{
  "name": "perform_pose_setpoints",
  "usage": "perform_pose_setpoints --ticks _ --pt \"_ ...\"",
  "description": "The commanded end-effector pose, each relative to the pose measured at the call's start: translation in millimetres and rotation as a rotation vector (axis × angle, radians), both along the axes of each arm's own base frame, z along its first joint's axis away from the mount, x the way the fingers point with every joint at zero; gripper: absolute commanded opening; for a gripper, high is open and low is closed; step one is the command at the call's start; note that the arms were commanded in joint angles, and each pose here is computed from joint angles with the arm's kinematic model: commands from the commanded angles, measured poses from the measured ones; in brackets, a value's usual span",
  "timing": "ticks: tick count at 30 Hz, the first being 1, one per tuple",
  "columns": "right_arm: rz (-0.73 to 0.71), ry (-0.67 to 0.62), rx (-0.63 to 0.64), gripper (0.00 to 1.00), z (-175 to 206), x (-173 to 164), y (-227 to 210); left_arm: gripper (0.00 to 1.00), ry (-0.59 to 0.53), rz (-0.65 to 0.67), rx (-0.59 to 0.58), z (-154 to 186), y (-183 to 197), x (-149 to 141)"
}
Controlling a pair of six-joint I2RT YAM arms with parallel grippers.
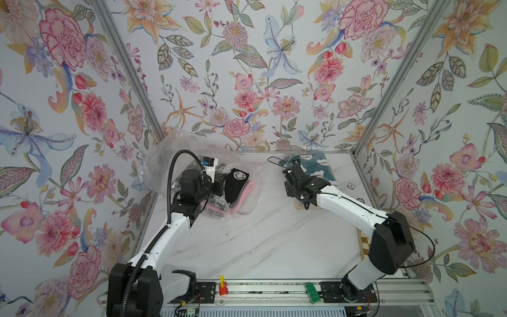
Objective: Take the blanket out of the vacuum bag
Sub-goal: Place the blanket at the center of the board.
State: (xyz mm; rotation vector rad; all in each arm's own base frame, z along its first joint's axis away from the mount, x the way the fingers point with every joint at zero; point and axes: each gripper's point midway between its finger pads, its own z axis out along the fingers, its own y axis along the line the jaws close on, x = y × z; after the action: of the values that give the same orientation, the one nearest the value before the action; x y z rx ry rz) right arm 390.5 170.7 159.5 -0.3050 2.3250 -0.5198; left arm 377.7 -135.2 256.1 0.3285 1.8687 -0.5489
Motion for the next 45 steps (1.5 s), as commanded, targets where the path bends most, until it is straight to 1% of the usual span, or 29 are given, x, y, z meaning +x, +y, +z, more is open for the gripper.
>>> perform_pose_setpoints --ticks 1,4,8,11,14,23,26,37,39,42,45 --pt "0.039 0.106 -0.413 0.84 -20 -5 -20 0.02 -0.041 0.004 -0.010 14 3 -3" --pt "0.044 0.134 -0.452 0.77 -36 1 -15 0.02 -0.038 0.004 -0.009 13 3 -2" --pt "0.032 0.147 -0.483 0.76 -46 4 -19 0.02 -0.027 0.004 -0.007 9 3 0" --pt "0.024 0.162 -0.526 0.71 -54 5 -25 0.02 -0.025 0.001 -0.007 9 2 0" --pt "0.013 0.181 -0.524 0.68 -60 5 -30 0.02 -0.025 0.002 -0.005 8 2 0" --pt "0.023 0.224 -0.464 0.67 -74 0 -28 0.02 -0.021 0.007 0.000 7 3 1" --pt "0.029 0.235 -0.458 0.65 -78 -2 -27 0.02 -0.019 0.005 -0.001 6 3 1" --pt "0.017 0.265 -0.467 0.64 -89 -2 -34 0.02 -0.018 0.006 -0.001 6 3 2" --pt "0.017 0.262 -0.477 0.56 -90 0 -33 0.02 -0.016 0.005 0.000 5 3 2" --pt "0.009 0.254 -0.464 0.41 -87 2 -33 0.02 -0.015 0.005 0.000 5 3 2" --pt "0.008 0.242 -0.442 0.29 -80 4 -32 0.02 -0.014 0.005 0.000 4 3 2"
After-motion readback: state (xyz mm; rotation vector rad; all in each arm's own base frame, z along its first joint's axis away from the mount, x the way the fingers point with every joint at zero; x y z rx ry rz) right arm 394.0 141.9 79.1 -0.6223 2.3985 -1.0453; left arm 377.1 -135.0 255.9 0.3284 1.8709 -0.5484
